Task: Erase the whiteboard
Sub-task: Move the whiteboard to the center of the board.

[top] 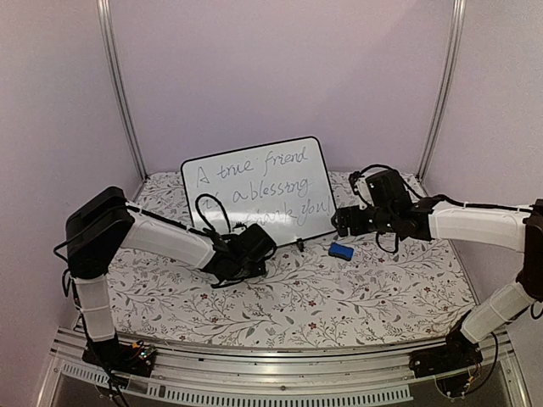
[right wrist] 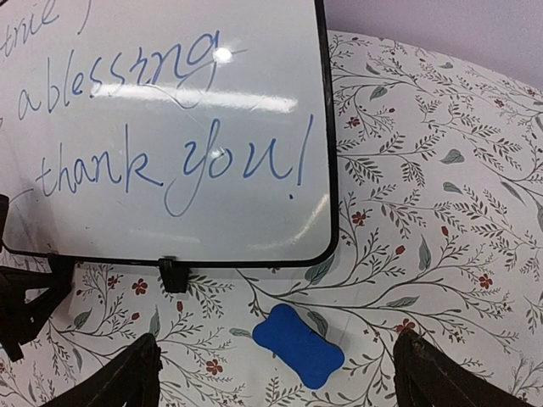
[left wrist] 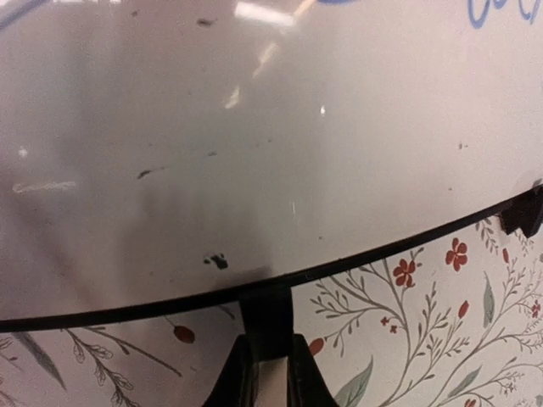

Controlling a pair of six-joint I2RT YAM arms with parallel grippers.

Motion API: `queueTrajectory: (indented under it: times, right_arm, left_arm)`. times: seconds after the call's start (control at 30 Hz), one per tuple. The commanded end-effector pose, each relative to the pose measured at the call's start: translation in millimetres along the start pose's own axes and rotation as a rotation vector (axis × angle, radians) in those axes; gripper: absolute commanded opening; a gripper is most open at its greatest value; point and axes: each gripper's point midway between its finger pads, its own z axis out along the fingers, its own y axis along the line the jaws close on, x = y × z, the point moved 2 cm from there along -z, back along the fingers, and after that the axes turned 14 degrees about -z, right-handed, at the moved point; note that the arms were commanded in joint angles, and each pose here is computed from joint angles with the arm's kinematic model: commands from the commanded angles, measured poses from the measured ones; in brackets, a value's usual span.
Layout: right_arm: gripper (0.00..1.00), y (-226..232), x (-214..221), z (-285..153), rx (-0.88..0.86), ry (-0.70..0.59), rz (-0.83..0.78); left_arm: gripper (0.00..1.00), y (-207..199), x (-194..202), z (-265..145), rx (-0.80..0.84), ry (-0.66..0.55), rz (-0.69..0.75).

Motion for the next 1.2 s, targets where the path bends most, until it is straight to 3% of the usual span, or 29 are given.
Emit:
queueTrajectory:
  times: [0.0, 0.07, 0.17, 0.27, 0.43, 0.57, 0.73, 0.87, 0.97, 1.17]
  right_arm:
    - [0.94, -3.5, 4.8, -8.0, 0.027, -0.004, -0.013]
    - [0.95, -4.3, 6.3, -8.5, 0.032, -0.004, -0.013]
    - [0.96, -4.7, 6.3, -10.4, 0.032, -0.004, -0.016]
    - [0.97, -7.1, 2.6, -15.6, 0.044, -0.003, -0.032]
    - [0.99, -7.4, -13.7, -25.5, 0.039, -0.035, -0.063]
    - [0.99, -1.4, -24.1, -28.2, 0.001, -0.052, -0.09]
    - [0.98, 18.8, -24.5, -22.5, -0.121, -0.055, -0.124]
    - [0.92, 39.0, -22.4, -13.1, -0.212, -0.062, -0.138]
    - [0.91, 54.3, -22.1, 2.8, -0.209, -0.036, -0.181]
    - [0.89, 81.1, -16.4, 44.3, -0.179, 0.006, -0.219]
  left_arm:
    - [0.11, 2.6, 25.3, -4.2, 0.005, 0.076, 0.041]
    - [0.16, 1.3, 23.8, -6.0, 0.011, 0.074, 0.049]
    - [0.35, 3.3, 24.0, -12.4, 0.01, 0.066, 0.069]
    - [0.44, 7.5, 26.5, -21.0, -0.001, 0.059, 0.091]
    - [0.79, 11.7, 24.8, -47.7, -0.002, 0.012, 0.117]
    - [0.99, 8.8, 11.1, -78.8, 0.025, -0.065, 0.144]
    - [1.0, 1.3, -28.5, -123.0, 0.078, -0.149, 0.154]
    - [1.0, -1.4, -83.4, -152.0, 0.142, -0.175, 0.14]
    - [1.0, -3.0, -125.5, -178.1, 0.221, -0.205, 0.151]
    - [0.99, 3.4, -191.5, -217.1, 0.227, -0.3, 0.224]
